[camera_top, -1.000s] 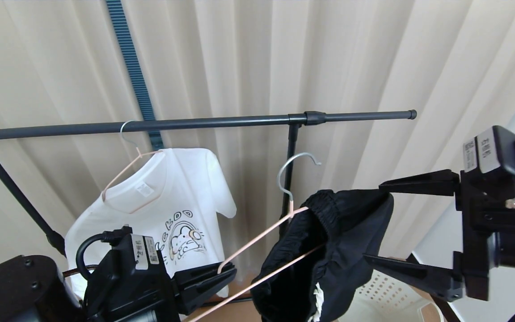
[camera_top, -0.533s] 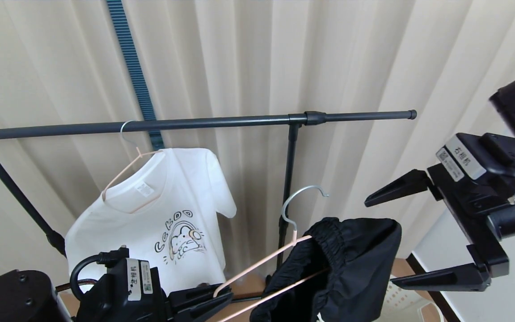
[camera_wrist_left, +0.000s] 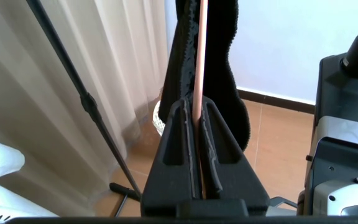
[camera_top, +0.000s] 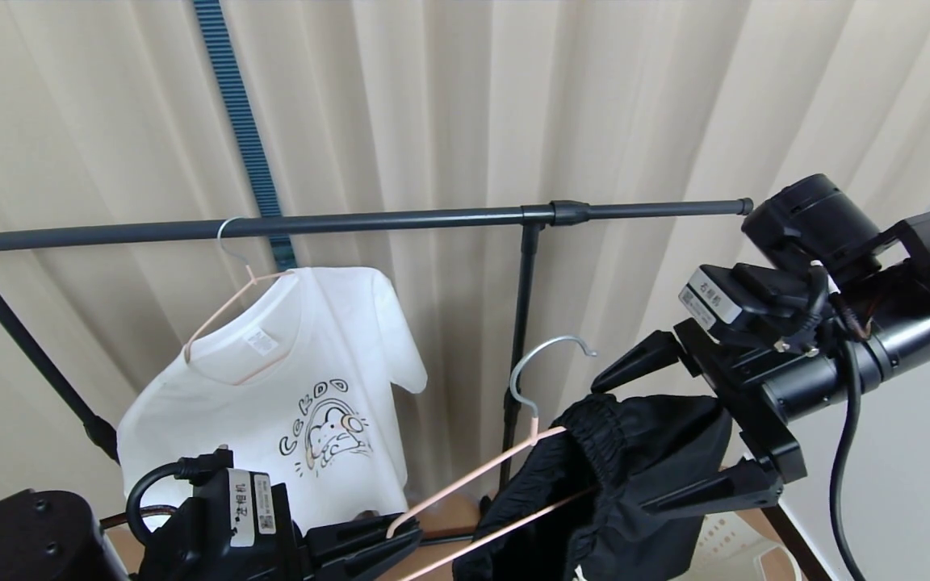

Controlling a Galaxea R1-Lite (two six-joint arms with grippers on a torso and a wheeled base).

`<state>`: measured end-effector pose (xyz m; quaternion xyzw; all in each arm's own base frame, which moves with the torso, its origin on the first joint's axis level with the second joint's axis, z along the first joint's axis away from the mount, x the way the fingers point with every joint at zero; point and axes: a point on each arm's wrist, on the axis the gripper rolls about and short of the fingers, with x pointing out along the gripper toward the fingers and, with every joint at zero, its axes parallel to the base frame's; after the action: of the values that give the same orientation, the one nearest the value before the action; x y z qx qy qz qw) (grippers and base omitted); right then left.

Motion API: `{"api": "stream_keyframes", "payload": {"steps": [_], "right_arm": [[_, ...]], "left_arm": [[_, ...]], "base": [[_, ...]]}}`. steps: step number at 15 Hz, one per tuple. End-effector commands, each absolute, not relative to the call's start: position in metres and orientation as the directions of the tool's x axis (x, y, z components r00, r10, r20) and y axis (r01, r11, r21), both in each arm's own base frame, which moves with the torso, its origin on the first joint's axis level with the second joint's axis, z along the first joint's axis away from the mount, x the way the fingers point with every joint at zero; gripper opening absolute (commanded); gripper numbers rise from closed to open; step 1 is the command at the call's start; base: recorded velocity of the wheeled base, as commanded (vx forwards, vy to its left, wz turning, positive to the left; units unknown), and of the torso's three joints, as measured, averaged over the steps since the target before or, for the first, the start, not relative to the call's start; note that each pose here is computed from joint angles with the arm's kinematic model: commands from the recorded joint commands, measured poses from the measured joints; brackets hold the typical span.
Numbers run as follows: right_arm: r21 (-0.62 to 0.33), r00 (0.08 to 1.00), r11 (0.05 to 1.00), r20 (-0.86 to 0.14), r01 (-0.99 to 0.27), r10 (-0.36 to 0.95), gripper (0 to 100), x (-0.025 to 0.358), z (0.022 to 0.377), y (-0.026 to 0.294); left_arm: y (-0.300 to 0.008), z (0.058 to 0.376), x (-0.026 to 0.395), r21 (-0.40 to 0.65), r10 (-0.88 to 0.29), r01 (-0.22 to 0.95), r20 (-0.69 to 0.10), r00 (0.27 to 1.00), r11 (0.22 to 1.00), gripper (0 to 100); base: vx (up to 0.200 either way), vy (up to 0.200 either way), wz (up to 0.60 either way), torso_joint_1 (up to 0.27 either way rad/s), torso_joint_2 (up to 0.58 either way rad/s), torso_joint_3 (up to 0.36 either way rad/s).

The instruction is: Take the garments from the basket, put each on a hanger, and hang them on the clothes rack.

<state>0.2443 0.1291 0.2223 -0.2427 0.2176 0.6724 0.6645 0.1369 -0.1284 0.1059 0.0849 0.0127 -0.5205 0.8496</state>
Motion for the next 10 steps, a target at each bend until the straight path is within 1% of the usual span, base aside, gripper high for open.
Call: {"api": "stream_keyframes", "payload": {"steps": [1, 4, 10], "right_arm": [[-0.019, -0.009, -0.027, -0.620, -0.999, 0.785, 100, 0.255, 0.211, 0.136], [-0.017, -0.014, -0.031, -0.617, -0.999, 0.787, 100, 0.262, 0.207, 0.143], [-0.026, -0.007, -0.029, -0.612, -0.999, 0.791, 100, 0.269, 0.209, 0.147]], "left_arm": [[-0.129, 0.104, 0.137, 0.128, -0.882, 0.888, -0.118, 0.456, 0.442, 0], [-0.129, 0.105, 0.137, 0.131, -0.883, 0.887, -0.109, 0.457, 0.443, 0], [-0.129, 0.107, 0.137, 0.138, -0.884, 0.885, -0.094, 0.458, 0.444, 0]], "base": [[0.000, 0.000, 0.00, 0.000, 0.00, 0.000], [0.000, 0.000, 0.00, 0.000, 0.00, 0.000], [0.000, 0.000, 0.00, 0.000, 0.00, 0.000]]}}
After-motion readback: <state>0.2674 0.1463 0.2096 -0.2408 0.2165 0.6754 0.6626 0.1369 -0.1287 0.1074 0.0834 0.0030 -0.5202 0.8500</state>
